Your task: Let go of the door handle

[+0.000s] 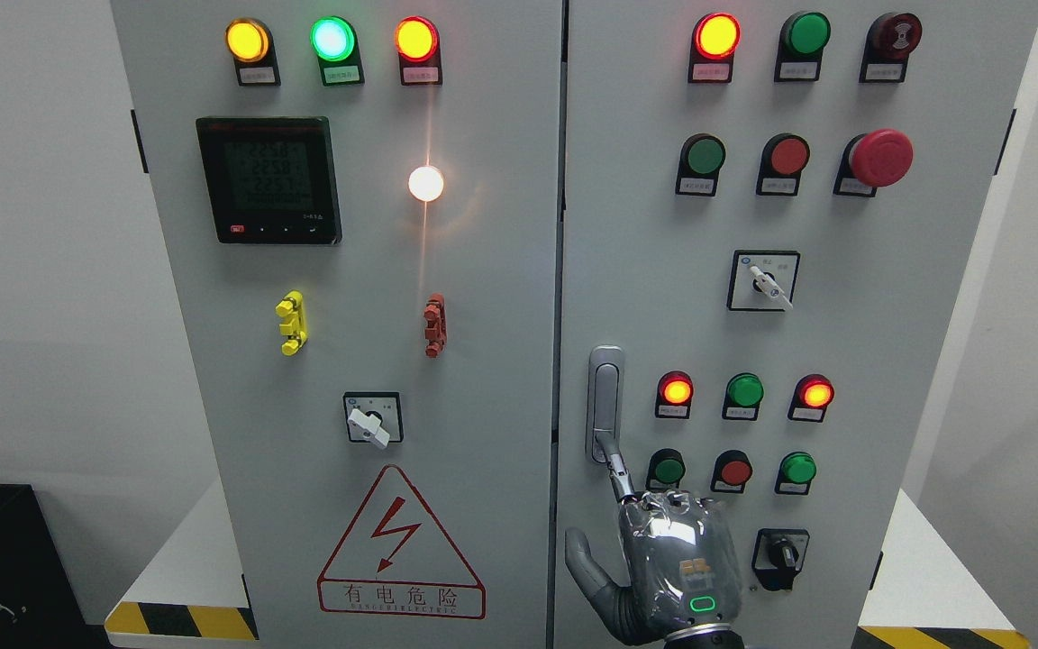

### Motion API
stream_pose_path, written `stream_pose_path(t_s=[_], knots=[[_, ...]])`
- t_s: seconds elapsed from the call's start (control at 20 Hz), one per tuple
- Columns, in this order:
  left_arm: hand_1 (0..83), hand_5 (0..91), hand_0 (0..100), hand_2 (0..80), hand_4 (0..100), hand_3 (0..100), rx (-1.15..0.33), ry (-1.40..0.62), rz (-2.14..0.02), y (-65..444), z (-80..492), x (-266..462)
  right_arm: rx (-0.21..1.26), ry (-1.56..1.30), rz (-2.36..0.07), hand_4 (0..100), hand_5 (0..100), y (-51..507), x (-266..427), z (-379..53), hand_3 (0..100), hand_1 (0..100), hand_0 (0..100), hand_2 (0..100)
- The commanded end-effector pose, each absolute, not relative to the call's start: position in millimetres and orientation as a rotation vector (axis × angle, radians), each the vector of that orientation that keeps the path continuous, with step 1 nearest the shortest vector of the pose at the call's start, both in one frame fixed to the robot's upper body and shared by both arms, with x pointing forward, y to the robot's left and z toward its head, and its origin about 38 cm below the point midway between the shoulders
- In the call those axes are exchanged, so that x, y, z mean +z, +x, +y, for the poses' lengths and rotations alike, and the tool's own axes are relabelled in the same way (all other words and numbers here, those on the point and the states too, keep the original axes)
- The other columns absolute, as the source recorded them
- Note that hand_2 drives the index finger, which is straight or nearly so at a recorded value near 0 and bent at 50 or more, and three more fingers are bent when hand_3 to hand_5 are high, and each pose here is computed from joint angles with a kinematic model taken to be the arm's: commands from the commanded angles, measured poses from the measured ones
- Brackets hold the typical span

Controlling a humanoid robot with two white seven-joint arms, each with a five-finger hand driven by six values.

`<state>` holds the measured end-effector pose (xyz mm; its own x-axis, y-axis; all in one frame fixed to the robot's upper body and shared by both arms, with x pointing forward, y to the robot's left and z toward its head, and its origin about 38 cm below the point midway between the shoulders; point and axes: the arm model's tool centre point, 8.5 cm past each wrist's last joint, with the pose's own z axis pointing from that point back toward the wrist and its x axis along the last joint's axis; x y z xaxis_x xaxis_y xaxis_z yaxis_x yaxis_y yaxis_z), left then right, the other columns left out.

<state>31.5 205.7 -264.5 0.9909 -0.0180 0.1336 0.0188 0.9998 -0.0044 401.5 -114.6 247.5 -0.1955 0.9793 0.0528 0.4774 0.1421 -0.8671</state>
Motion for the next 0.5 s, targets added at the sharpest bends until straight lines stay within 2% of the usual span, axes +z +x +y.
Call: stream_pose_path(t_s=[0.0, 0.45], knots=[[55.6, 0.0, 12, 0.0, 0, 0, -0.018, -0.005, -0.118, 20.8, 205.8, -264.9, 0.98, -1.396, -1.752, 97, 100, 403.2, 244.1, -115.0, 99, 25, 49, 4], [55.6, 0.0, 12, 0.0, 0, 0, -0.018, -0.005, -0.118, 20.8, 205.8, -264.9, 0.982, -1.394, -1.75, 97, 100, 402.8, 242.9, -115.1, 99, 25, 49, 5]])
